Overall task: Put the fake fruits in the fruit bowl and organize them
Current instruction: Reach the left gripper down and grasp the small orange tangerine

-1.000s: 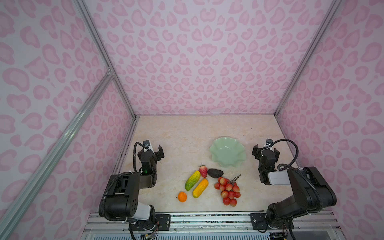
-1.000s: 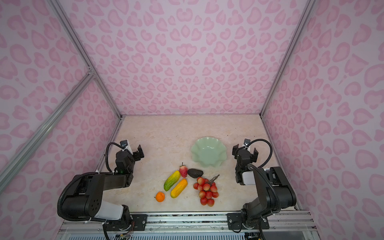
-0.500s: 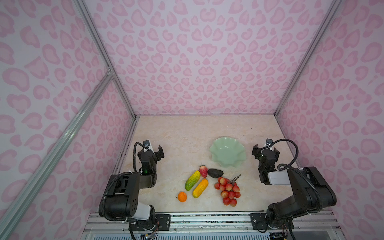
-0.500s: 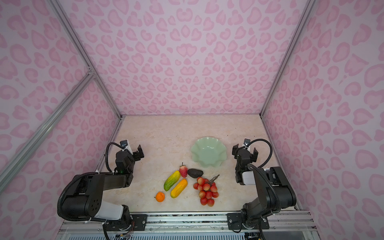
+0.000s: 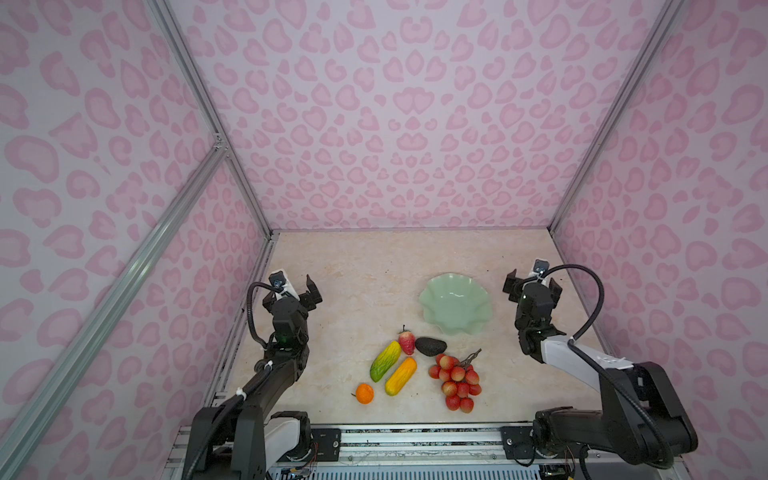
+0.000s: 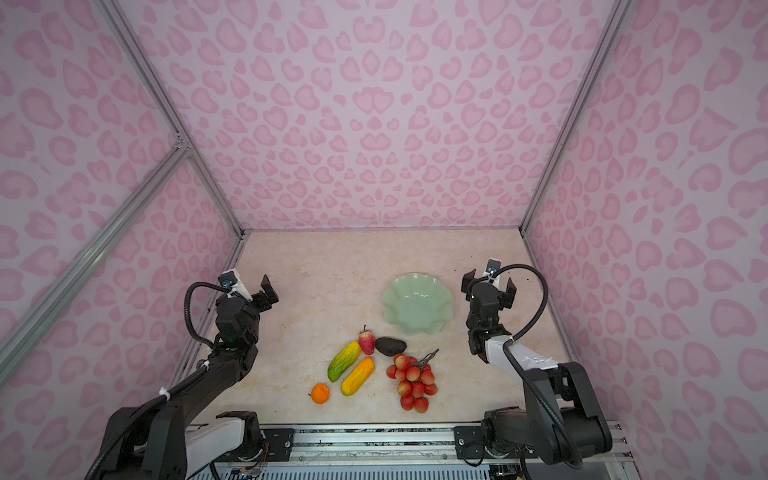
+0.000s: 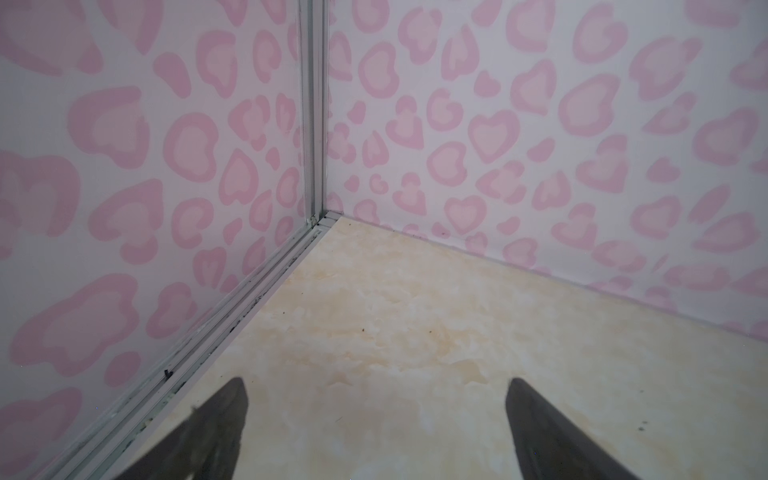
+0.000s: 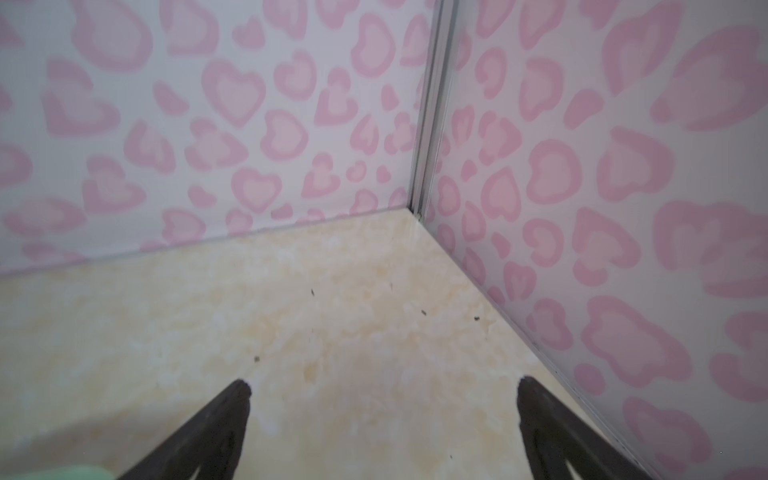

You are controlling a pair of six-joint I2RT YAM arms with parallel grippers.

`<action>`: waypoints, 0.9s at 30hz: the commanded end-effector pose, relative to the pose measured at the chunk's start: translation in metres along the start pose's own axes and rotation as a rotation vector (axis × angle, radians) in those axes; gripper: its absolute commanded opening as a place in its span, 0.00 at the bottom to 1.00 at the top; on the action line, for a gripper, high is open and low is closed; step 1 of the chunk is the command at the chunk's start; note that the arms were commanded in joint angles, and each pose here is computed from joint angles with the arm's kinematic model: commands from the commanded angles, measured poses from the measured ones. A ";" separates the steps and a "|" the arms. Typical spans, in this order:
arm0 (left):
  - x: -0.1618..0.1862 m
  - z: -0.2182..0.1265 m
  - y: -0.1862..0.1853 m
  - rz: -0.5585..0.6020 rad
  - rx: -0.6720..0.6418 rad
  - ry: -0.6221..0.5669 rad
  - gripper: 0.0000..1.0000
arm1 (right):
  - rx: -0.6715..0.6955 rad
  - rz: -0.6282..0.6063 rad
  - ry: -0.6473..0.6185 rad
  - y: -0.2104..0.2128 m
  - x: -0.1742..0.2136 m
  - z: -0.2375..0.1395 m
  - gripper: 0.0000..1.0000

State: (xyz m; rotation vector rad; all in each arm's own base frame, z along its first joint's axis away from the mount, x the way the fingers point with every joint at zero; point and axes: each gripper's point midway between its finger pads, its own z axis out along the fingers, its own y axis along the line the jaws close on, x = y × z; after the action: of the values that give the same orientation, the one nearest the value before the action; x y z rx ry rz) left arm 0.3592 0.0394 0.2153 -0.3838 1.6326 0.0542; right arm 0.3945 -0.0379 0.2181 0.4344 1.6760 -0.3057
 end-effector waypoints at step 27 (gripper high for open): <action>0.192 -0.234 -0.070 -0.226 0.291 1.085 0.74 | -0.449 -0.006 0.528 0.104 0.038 -0.052 0.97</action>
State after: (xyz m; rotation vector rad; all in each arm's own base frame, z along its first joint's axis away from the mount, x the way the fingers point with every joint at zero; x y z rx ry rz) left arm 0.1592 -0.1355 0.0819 -0.3080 2.5267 -0.7198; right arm 0.3928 0.0781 0.1959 0.1804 2.1683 0.1873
